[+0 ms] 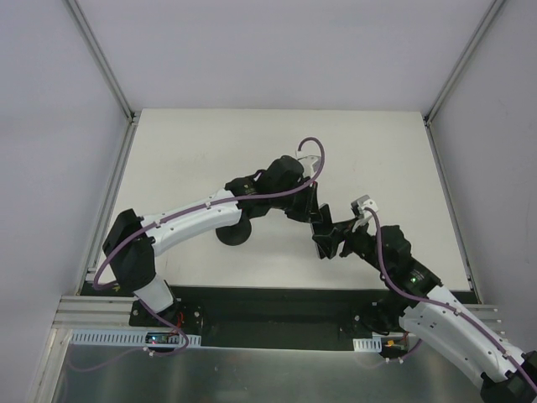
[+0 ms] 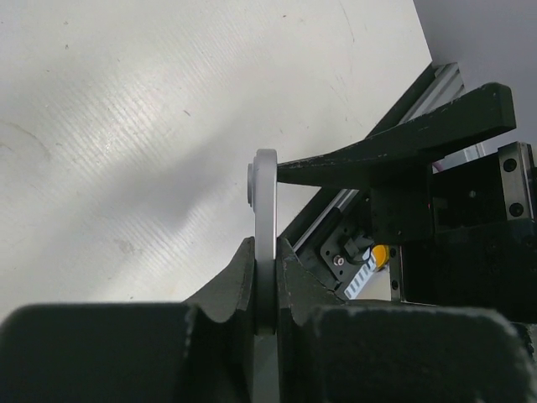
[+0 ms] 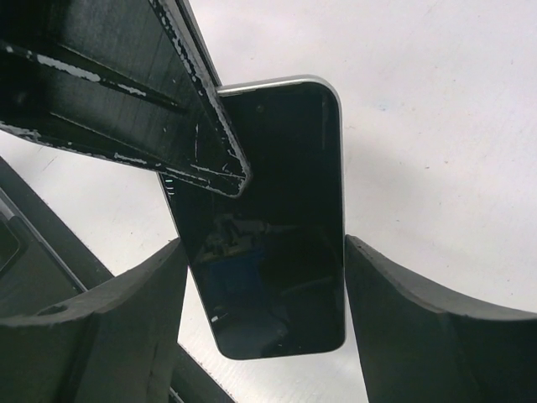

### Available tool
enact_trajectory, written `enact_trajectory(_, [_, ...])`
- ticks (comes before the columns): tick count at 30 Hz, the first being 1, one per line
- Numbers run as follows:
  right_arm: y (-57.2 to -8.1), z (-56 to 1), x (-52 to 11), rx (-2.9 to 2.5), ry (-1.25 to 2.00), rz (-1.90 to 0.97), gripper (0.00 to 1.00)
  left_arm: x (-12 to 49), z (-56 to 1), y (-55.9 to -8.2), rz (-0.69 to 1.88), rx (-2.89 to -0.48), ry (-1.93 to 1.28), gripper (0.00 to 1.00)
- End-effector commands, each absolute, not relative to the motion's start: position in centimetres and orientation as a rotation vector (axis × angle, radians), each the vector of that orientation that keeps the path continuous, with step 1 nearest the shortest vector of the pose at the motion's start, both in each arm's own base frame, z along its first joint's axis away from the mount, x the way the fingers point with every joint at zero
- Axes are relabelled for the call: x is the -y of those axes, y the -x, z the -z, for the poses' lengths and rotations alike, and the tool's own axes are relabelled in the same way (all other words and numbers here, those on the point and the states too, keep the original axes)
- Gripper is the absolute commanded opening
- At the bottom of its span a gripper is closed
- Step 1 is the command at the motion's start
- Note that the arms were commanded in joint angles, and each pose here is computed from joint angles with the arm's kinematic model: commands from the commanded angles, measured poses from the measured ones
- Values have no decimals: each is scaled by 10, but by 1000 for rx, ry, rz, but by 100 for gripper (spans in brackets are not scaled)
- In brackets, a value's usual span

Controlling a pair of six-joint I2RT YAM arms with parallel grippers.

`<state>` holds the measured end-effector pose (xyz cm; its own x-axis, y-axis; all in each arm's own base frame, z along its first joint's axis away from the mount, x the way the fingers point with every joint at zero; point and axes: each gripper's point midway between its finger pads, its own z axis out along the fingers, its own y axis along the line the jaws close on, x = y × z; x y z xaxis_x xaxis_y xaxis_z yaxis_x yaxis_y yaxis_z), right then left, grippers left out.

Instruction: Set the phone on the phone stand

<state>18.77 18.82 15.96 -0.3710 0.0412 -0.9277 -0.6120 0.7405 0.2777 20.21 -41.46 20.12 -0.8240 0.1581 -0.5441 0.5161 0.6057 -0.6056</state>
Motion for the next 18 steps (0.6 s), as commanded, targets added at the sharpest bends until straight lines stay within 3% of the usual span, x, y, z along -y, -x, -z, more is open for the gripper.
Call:
enact_trajectory(1, [-191,-204,-195,-1742,434,-774,57,406,-241,-193,1152,-2266,-569,0])
enact_trajectory(3, [-193,-204,-192,-1765,423,-751,76,387,-258,-193,1115,-2206,-533,0])
enact_trajectory(6, [-195,-200,-185,-1805,405,-708,88,358,-286,-188,1084,-2097,-518,0])
enact_trajectory(12, [-204,-206,-181,-1852,302,-684,99,276,-315,-168,948,-2005,-433,0])
enact_trajectory(18, [-214,-204,-216,-1977,322,-735,97,189,-338,-142,828,-1936,-341,0])
